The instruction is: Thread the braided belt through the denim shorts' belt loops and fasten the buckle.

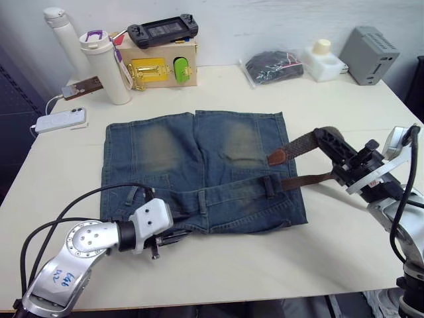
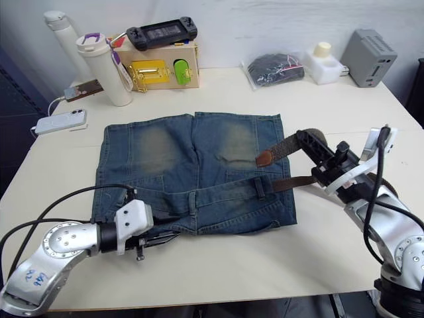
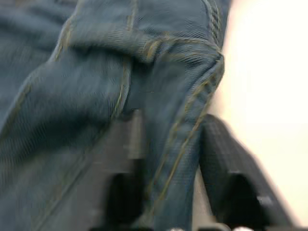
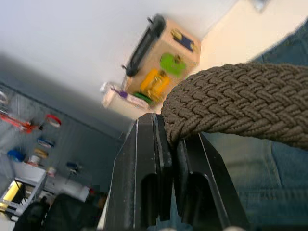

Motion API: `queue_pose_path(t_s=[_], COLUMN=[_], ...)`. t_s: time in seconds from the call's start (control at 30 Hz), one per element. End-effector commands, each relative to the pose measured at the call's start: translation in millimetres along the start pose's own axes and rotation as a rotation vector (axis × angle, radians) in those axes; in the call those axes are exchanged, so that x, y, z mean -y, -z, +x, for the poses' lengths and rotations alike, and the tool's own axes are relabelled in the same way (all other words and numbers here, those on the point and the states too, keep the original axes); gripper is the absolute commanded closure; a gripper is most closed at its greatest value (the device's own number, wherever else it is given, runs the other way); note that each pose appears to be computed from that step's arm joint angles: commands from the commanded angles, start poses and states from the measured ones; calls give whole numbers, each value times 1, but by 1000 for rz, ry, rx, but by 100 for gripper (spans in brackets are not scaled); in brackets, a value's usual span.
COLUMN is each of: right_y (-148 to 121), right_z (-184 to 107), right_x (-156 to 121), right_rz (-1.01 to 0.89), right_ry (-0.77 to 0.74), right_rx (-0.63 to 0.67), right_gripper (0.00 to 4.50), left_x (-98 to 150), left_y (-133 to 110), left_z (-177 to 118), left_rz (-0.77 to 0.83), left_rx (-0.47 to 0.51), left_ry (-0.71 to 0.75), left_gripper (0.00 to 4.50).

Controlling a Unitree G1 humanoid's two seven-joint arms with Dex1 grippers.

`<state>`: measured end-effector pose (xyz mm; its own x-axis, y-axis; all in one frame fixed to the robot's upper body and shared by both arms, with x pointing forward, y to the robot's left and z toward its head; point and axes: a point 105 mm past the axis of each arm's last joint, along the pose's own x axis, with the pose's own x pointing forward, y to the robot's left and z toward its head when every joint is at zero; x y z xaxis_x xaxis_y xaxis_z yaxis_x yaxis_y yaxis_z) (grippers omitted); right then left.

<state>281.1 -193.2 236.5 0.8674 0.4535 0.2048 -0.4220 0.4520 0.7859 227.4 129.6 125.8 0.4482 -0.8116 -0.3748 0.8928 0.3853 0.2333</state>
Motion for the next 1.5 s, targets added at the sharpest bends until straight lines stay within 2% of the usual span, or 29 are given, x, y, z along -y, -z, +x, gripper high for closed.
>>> queue_pose_path(t_s=[0.03,0.17,0.27,0.33,0.6,0.77,0.87,1.13,1.37,1.5], right_y=[2,2,1,1,-5,4,3,33,60,72], right_z=[-3,-8,-14,-18,-30,-27,-22,-19,-8,0], right_x=[-11,-2,5,10,24,31,30,35,32,38], right_rz=[-23,-21,-30,-30,-32,-151,-194,-308,-242,-212], right_ry=[-33,8,38,67,142,191,175,153,134,176], right_rx=[-19,-30,-37,-38,-21,-52,-8,-69,-100,-112], right_gripper=[450,450,450,450,450,450,450,450,450,450], left_x=[-7,-13,-9,-11,-2,-3,-3,-6,-7,-1], left_y=[-34,-53,-74,-82,-82,-82,-82,-82,-82,-73], left_z=[-15,-29,-37,-37,-23,-20,-19,-20,-15,2], left_rz=[13,-50,-163,-213,-217,-208,-208,-204,-180,-57], left_rx=[129,213,334,390,380,395,395,399,389,307], left_ry=[13,48,140,152,173,151,145,121,121,153], left_gripper=[167,167,167,167,167,167,167,167,167,167])
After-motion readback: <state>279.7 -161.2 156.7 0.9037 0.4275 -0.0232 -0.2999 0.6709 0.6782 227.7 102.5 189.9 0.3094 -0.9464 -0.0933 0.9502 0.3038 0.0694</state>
